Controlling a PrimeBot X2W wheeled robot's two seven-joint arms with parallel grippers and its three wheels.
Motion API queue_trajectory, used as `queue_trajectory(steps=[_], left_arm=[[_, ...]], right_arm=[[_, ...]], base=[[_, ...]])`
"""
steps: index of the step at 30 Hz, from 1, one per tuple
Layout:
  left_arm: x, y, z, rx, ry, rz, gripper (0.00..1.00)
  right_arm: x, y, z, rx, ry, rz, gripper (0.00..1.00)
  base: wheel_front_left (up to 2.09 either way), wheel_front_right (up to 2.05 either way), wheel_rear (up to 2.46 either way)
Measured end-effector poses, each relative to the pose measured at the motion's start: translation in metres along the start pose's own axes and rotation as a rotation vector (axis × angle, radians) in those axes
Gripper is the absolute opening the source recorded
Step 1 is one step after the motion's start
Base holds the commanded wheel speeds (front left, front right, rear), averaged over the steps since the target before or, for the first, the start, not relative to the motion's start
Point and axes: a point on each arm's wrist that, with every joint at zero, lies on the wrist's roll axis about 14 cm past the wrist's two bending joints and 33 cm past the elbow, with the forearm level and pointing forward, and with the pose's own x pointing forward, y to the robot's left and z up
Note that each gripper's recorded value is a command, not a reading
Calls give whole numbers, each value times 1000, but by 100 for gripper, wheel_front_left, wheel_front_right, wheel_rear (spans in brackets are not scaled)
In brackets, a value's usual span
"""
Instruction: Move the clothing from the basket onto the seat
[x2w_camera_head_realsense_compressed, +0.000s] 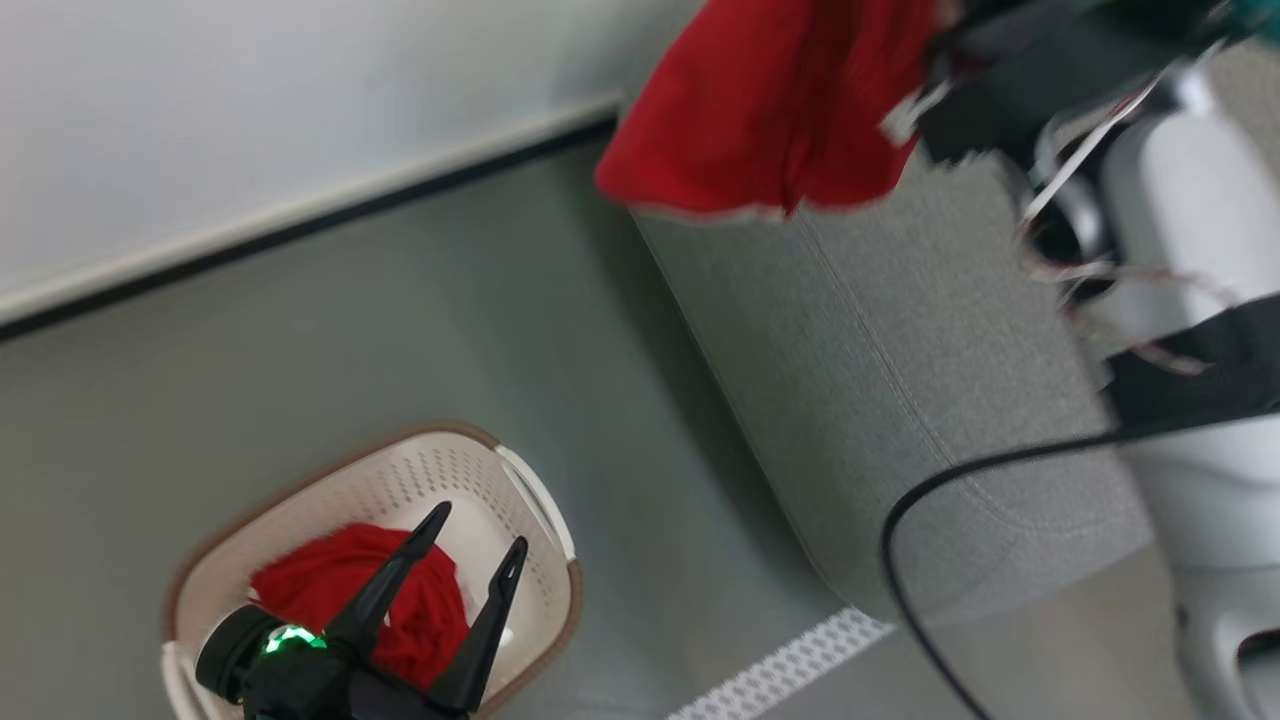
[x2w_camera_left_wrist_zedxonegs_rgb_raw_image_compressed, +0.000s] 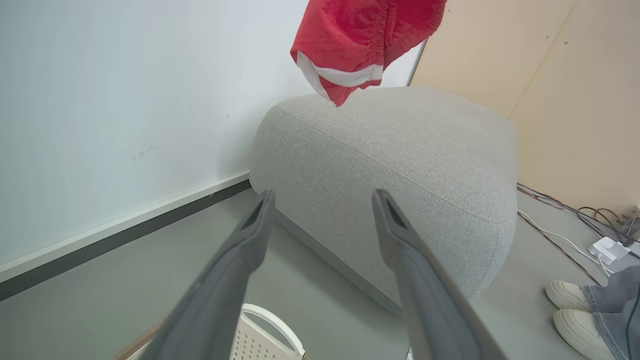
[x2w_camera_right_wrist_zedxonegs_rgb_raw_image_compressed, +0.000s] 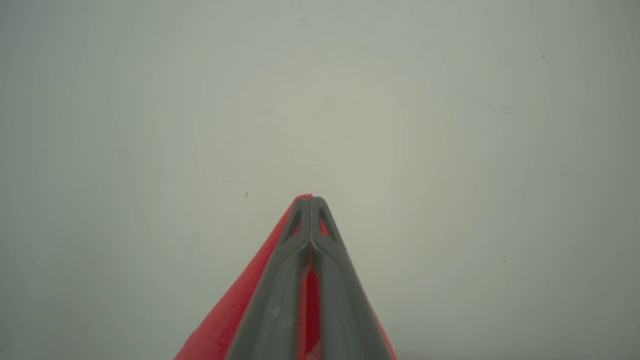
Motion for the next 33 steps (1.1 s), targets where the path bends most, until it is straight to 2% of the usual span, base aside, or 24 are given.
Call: queue_trajectory(steps=[7,15,20,25,26,27,28,33], left_arm=[[22,-3,-21,-50,18,-83,100],[26,0,-61,-133,87,-121,100],[22,3,-85,-174,125,-120,100],[18,3,-98,-208,137,-115,100],[17,3,-99,-210,139,-114,100],[16,3,-100,-211,141,-113,100],[15,3,-100,-208,143,-113,100],[13,7,-92,-178,129,-91,100]], right_arm=[[9,-80,-41,-69,110,-138,0],[-15,-177,-103,-134,269,-378,0],[-41,-194,-163,-143,422,-451,0],[-74,-184,-226,-91,570,-482,0],[-80,-178,-237,-74,595,-481,18],[-85,-174,-245,-62,610,-482,49],[-88,-172,-250,-54,620,-485,100],[-88,-166,-249,-76,629,-452,100]], base=[[0,0,0],[0,0,0],[0,0,0],[0,0,0],[0,0,0],[0,0,0],[0,0,0],[0,0,0]])
